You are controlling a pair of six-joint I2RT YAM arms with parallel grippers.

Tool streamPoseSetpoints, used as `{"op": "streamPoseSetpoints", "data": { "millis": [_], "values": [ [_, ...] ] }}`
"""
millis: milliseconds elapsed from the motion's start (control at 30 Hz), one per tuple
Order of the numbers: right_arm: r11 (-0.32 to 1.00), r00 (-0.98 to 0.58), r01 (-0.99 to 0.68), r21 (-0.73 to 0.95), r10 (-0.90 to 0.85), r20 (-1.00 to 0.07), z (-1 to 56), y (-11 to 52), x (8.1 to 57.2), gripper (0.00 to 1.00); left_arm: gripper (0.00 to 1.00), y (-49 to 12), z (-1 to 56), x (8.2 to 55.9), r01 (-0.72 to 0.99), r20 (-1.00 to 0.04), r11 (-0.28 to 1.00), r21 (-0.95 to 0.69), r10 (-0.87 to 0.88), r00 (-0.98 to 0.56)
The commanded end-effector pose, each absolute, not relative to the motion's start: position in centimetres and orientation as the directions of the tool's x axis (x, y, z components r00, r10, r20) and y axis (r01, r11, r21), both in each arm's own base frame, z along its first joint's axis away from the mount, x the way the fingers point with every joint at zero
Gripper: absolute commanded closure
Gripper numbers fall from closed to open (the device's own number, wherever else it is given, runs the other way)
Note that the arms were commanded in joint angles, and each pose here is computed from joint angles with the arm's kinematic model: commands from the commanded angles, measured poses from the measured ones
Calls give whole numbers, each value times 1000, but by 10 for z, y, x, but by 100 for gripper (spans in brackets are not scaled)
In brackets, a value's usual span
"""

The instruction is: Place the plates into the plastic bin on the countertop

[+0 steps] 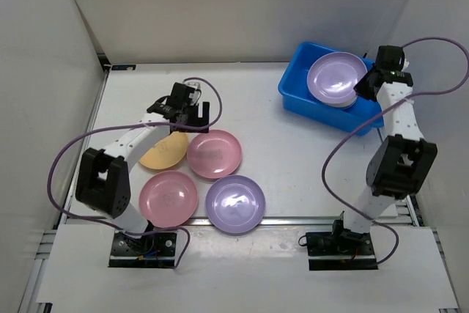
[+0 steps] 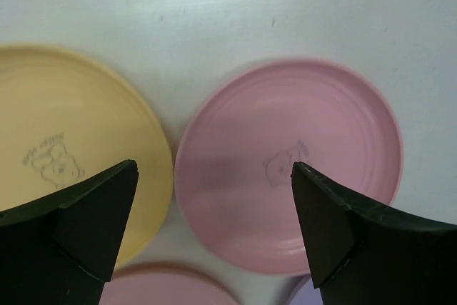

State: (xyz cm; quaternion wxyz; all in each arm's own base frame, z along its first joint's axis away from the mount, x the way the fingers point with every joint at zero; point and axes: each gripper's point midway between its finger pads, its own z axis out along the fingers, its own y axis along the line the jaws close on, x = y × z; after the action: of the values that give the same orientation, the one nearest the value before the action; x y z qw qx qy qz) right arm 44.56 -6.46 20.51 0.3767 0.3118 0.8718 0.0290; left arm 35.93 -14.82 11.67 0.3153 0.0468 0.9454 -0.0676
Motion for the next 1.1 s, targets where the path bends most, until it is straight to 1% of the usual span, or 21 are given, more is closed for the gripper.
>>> {"op": "streamPoseSetpoints", "data": {
  "millis": [0, 33, 100, 133, 167, 200, 267, 300, 400, 433, 500, 533, 633, 667, 733, 767, 800, 900, 933, 1000, 1067],
  "values": [
    [750, -415, 547, 373, 630, -657, 222, -76, 487, 100, 1, -159, 130, 387, 263, -645, 963, -54, 167, -746],
    [737, -425, 572, 361, 642, -638, 205, -79, 495, 100, 1, -164, 127, 394, 293, -641, 954, -58, 190, -744],
    [694, -381, 614, 376, 678, -629, 198, -85, 508, 100, 1, -165, 122, 405, 331, -635, 943, -32, 237, -735],
    [674, -364, 637, 373, 690, -625, 193, -91, 512, 100, 1, -174, 129, 413, 393, -652, 919, -30, 280, -704],
    [658, -358, 653, 375, 705, -613, 182, -92, 520, 100, 1, -176, 117, 417, 428, -632, 904, -15, 323, -704],
    [621, -327, 679, 391, 733, -596, 175, -95, 524, 100, 1, -180, 121, 425, 479, -643, 878, 4, 370, -671],
    [589, -306, 699, 406, 758, -576, 160, -96, 534, 100, 1, -185, 111, 431, 538, -629, 842, 24, 431, -647],
    [559, -264, 713, 423, 773, -576, 160, -99, 540, 100, 1, -189, 113, 436, 590, -640, 806, 42, 475, -604],
    [519, -230, 742, 424, 792, -566, 148, -106, 550, 99, 1, -197, 108, 442, 664, -639, 745, 63, 541, -547],
    [512, -215, 739, 438, 795, -567, 153, -105, 555, 99, 1, -199, 106, 444, 677, -638, 733, 62, 551, -537],
    [505, -229, 750, 427, 804, -549, 140, -105, 558, 88, 1, -203, 102, 447, 710, -637, 701, 67, 578, -510],
    [508, -232, 745, 434, 806, -545, 136, -104, 565, 87, 1, -204, 98, 447, 723, -630, 688, 65, 590, -505],
    [520, -264, 740, 426, 808, -527, 128, -101, 567, 76, 1, -203, 86, 454, 735, -610, 673, 89, 620, -494],
    [524, -279, 743, 416, 807, -520, 123, -100, 567, 61, 1, -201, 83, 459, 729, -602, 676, 104, 627, -495],
    [545, -308, 725, 421, 804, -509, 122, -95, 569, 43, 1, -200, 78, 462, 733, -587, 672, 108, 638, -499],
    [553, -318, 720, 419, 800, -509, 124, -94, 567, 30, 1, -204, 75, 464, 743, -583, 663, 98, 643, -497],
    [562, -329, 717, 412, 794, -511, 125, -92, 565, 24, 1, -203, 73, 465, 748, -580, 656, 96, 648, -494],
    [590, -346, 691, 418, 778, -525, 140, -91, 560, 16, 1, -206, 67, 471, 766, -574, 635, 104, 667, -475],
    [606, -355, 677, 419, 767, -535, 147, -89, 558, 15, 1, -208, 69, 473, 771, -577, 629, 102, 668, -469],
    [641, -375, 634, 433, 744, -552, 164, -79, 552, 14, 1, -208, 60, 470, 793, -553, 602, 91, 693, -463],
    [689, -395, 590, 422, 702, -593, 179, -73, 548, 13, 1, -210, 49, 464, 822, -535, 567, 62, 714, -452]
  ]
}}
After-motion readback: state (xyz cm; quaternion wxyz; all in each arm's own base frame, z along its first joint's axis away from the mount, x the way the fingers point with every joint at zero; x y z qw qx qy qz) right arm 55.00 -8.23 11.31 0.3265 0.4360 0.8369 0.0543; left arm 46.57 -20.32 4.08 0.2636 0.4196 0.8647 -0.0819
